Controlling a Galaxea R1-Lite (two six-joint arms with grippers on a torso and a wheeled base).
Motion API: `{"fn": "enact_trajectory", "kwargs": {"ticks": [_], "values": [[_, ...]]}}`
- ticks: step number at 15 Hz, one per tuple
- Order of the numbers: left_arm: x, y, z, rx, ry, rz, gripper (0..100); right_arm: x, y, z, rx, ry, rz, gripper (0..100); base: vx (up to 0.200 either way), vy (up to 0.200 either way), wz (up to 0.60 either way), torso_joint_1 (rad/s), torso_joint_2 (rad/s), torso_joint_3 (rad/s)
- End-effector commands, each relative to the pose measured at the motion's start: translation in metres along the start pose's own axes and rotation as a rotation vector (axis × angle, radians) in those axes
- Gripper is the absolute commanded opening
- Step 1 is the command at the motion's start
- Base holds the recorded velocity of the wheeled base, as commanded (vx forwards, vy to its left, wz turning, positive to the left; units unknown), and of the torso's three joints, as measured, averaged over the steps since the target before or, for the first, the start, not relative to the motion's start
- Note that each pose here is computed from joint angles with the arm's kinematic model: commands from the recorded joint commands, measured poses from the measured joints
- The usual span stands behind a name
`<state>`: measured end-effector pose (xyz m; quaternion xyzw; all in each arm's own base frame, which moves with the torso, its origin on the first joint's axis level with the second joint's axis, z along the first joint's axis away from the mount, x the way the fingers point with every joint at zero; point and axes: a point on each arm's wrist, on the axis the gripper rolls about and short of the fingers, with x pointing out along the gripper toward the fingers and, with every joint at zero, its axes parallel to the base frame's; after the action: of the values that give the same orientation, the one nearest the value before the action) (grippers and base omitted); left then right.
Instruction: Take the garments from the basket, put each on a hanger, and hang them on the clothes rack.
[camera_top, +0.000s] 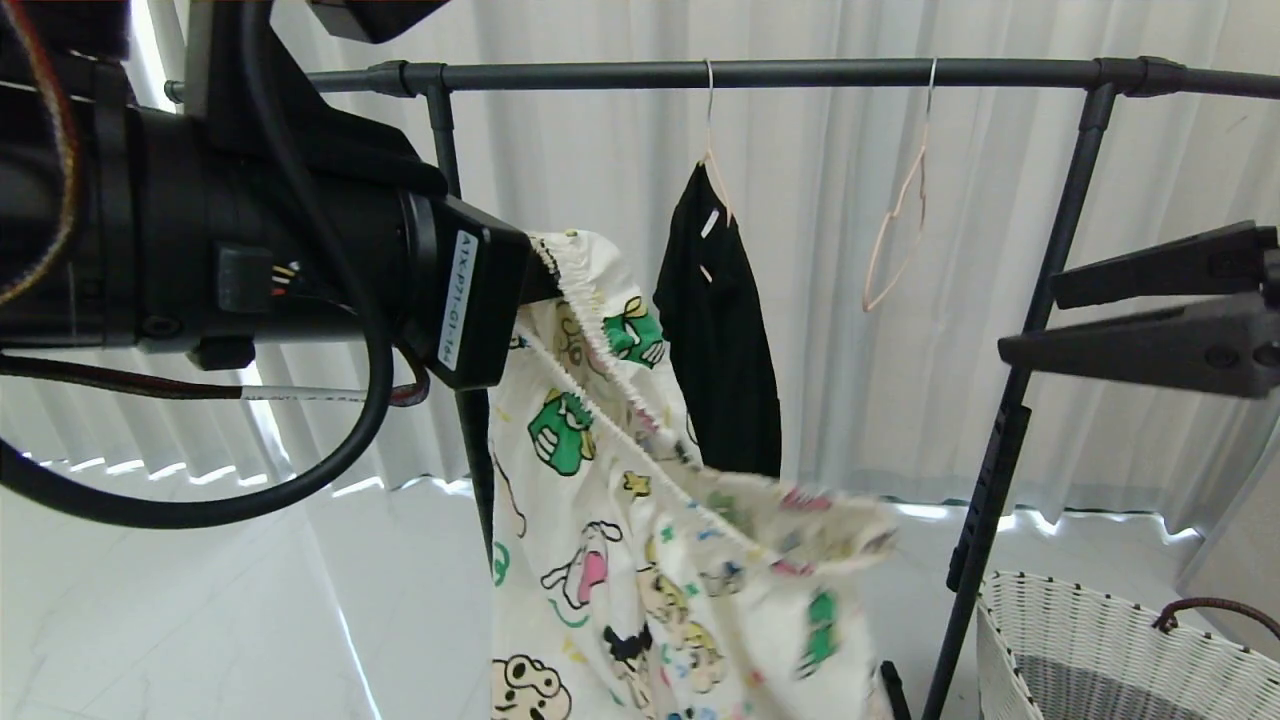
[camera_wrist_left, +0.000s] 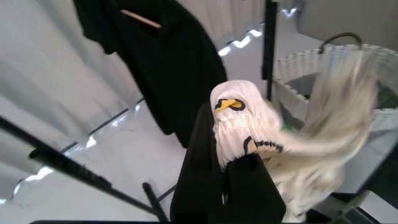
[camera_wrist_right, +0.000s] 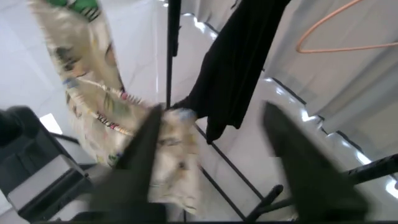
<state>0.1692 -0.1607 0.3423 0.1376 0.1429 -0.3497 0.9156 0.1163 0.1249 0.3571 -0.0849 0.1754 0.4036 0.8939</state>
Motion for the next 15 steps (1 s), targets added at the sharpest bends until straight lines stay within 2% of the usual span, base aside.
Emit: {"fn": "enact_trajectory", "kwargs": {"ticks": [1,2,4,6,8,9,13,14,15], "values": [[0.006,0.0,-0.001,0.001,0.018,0.031,0,-0.003,0.004,-0.011,-0.065,0.022,0.025,100,0.0,0.0,0.0,0.0,0.0,0.0],[0.006,0.0,-0.001,0.001,0.019,0.034,0,-0.003,0.004,-0.014,-0.087,0.028,0.026,100,0.0,0.0,0.0,0.0,0.0,0.0],[0.005,0.0,-0.003,0.004,0.025,0.047,0,-0.002,0.001,-0.014,-0.081,0.024,-0.007,100,0.0,0.0,0.0,0.0,0.0,0.0],[0.004,0.001,-0.01,0.031,0.057,0.088,0,-0.001,-0.012,-0.016,-0.058,0.048,-0.132,100,0.0,0.0,0.0,0.0,0.0,0.0],[0.0,0.011,-0.029,0.122,0.132,0.179,0,-0.002,-0.028,-0.032,-0.046,0.204,-0.44,100,0.0,0.0,0.0,0.0,0.0,0.0],[-0.003,0.014,-0.035,0.134,0.148,0.19,0,-0.002,-0.03,-0.039,-0.051,0.248,-0.526,100,0.0,0.0,0.0,0.0,0.0,0.0],[-0.017,0.014,-0.06,0.13,0.198,0.2,0,-0.012,-0.033,-0.061,-0.036,0.294,-0.597,100,0.0,0.0,0.0,0.0,0.0,0.0],[-0.021,0.013,-0.067,0.132,0.21,0.197,0,-0.013,-0.033,-0.063,-0.012,0.284,-0.602,100,0.0,0.0,0.0,0.0,0.0,0.0],[-0.024,0.012,-0.072,0.133,0.218,0.197,0,-0.011,-0.033,-0.065,0.049,0.255,-0.609,100,0.0,0.0,0.0,0.0,0.0,0.0]]}}
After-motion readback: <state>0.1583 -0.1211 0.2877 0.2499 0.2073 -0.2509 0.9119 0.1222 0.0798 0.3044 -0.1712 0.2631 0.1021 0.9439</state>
